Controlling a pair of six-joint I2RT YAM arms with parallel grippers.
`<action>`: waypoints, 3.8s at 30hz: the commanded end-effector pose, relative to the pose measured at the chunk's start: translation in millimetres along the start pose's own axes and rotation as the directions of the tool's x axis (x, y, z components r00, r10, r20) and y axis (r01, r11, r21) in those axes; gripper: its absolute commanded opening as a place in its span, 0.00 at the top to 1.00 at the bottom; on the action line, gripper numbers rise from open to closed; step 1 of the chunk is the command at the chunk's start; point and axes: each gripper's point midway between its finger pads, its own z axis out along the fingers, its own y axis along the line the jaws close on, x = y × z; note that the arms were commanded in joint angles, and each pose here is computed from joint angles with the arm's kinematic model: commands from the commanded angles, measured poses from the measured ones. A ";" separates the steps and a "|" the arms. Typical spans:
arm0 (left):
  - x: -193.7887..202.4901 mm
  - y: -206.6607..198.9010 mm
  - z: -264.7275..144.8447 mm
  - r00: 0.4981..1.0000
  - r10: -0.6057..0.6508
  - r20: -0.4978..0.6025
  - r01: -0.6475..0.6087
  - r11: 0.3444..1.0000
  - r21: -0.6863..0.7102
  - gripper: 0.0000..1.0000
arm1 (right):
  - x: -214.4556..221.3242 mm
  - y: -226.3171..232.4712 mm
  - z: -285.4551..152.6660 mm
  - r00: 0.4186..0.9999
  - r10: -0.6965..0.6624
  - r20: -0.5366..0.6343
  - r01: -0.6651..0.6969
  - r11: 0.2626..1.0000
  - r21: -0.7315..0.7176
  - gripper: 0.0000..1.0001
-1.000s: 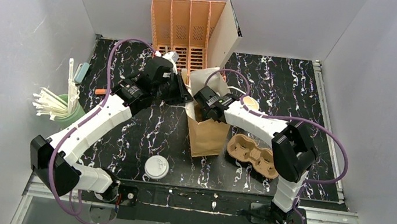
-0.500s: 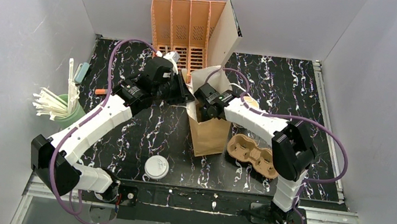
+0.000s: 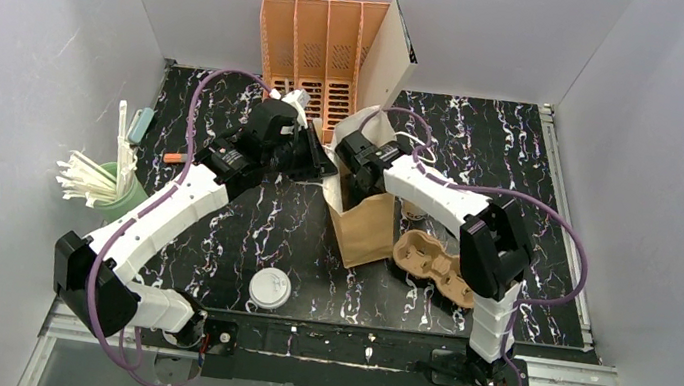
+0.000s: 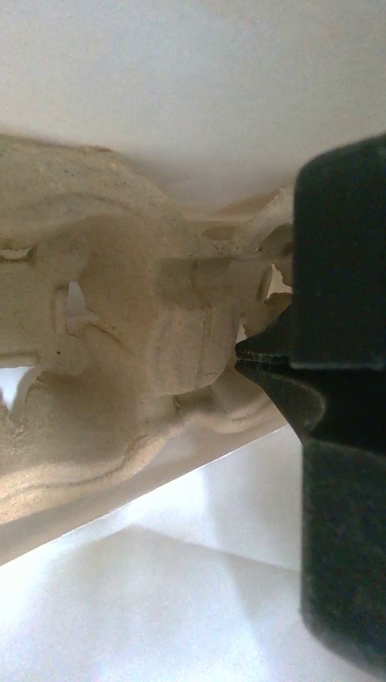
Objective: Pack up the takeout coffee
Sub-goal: Adjust the cup tray in the takeout bag, then pick up the takeout bag from the center of the board.
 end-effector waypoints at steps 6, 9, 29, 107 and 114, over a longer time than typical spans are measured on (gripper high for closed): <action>5.6 -9.1 -7.6 1.000 -0.005 -0.014 0.006 0.999 0.048 1.00 | 18.6 -21.5 29.2 0.993 0.052 -0.106 -0.048 0.998 0.036 0.99; 4.4 -10.2 -6.5 1.000 -0.008 -0.010 0.009 0.999 0.053 1.00 | 29.6 -28.7 37.0 0.990 0.055 -0.128 -0.048 0.997 0.055 0.99; -1.1 -12.8 -0.9 1.000 -0.011 0.007 0.010 0.998 0.058 1.00 | 40.4 -39.7 39.9 0.992 0.035 -0.118 -0.028 0.998 0.059 0.99; -67.2 -61.3 -149.2 0.921 0.357 0.159 -0.359 0.933 -0.018 0.02 | -31.1 -132.1 -299.7 0.456 0.178 0.872 -0.132 0.982 -0.132 0.02; -73.4 -54.8 -111.3 0.888 0.448 0.104 -0.445 0.894 -0.048 0.08 | -13.5 -130.3 -266.0 0.552 0.260 0.792 -0.204 0.963 -0.174 0.04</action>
